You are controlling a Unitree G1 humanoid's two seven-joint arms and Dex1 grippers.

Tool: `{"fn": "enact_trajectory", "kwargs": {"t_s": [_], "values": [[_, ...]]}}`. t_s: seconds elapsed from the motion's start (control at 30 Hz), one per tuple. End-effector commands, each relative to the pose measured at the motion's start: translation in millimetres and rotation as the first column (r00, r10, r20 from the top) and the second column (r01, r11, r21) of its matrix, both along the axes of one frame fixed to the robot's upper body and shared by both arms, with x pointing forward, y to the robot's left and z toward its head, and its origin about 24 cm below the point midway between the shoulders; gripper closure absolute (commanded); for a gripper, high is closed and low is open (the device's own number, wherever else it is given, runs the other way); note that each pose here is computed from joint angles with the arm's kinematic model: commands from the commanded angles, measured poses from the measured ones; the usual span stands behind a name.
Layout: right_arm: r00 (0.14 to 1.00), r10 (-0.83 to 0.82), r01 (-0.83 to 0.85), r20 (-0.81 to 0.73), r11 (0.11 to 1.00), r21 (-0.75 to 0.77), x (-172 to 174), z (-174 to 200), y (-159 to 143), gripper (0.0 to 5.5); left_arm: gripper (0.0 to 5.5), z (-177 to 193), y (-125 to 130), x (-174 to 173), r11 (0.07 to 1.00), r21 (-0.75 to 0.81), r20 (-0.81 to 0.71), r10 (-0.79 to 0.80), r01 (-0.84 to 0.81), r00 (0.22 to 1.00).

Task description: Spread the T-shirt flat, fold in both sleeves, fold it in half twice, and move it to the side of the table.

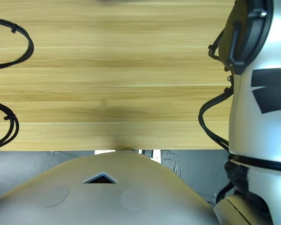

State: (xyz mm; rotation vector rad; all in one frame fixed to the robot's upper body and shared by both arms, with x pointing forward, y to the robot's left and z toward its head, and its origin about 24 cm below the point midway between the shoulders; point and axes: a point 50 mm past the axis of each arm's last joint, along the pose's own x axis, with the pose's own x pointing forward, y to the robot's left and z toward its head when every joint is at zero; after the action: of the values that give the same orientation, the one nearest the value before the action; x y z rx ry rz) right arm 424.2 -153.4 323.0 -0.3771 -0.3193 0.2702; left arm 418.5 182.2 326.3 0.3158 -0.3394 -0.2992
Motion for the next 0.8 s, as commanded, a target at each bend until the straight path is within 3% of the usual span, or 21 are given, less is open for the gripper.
{"fn": "enact_trajectory", "kwargs": {"t_s": [0.03,0.17,0.23,0.27,0.33,0.4,0.47,0.57,0.7,0.8], "values": [[0.997,0.002,-0.007,-0.081,0.998,-0.061,2,-15,-6,5.50,5.49,5,2,0,0.999,0.019,0.002,0.030,-0.030,1.000],[0.952,0.010,-0.075,-0.305,0.976,-0.203,1,-91,-32,5.50,5.49,-45,-15,6,0.989,0.118,-0.131,-0.069,0.085,0.989],[0.911,0.012,-0.126,-0.413,0.961,-0.248,-7,-134,-48,5.50,5.49,-96,-23,5,0.959,0.208,-0.271,-0.133,0.193,0.953],[0.878,0.039,-0.179,-0.478,0.951,-0.251,-16,-163,-57,5.50,5.49,-141,-23,-2,0.923,0.262,-0.385,-0.169,0.283,0.907],[0.788,0.149,-0.311,-0.598,0.934,-0.177,-48,-226,-77,5.50,5.49,-239,-13,-42,0.800,0.274,-0.628,-0.271,0.534,0.729],[0.716,0.260,-0.402,-0.647,0.912,-0.078,-79,-264,-91,5.50,5.49,-286,4,-89,0.708,0.197,-0.741,-0.345,0.678,0.576],[0.662,0.344,-0.479,-0.666,0.878,-0.023,-104,-283,-101,5.50,5.49,-285,16,-128,0.672,0.125,-0.773,-0.395,0.730,0.496],[0.539,0.465,-0.634,-0.702,0.773,0.025,-136,-292,-118,5.50,5.49,-259,13,-173,0.606,0.050,-0.785,-0.467,0.794,0.406],[0.327,0.542,-0.822,-0.774,0.567,0.050,-170,-296,-128,5.50,5.49,-284,7,-223,0.502,-0.019,-0.864,-0.444,0.864,0.239],[0.227,0.524,-0.893,-0.821,0.449,0.040,-190,-303,-124,5.50,5.49,-296,5,-249,0.485,-0.058,-0.902,-0.400,0.873,0.162]]}}
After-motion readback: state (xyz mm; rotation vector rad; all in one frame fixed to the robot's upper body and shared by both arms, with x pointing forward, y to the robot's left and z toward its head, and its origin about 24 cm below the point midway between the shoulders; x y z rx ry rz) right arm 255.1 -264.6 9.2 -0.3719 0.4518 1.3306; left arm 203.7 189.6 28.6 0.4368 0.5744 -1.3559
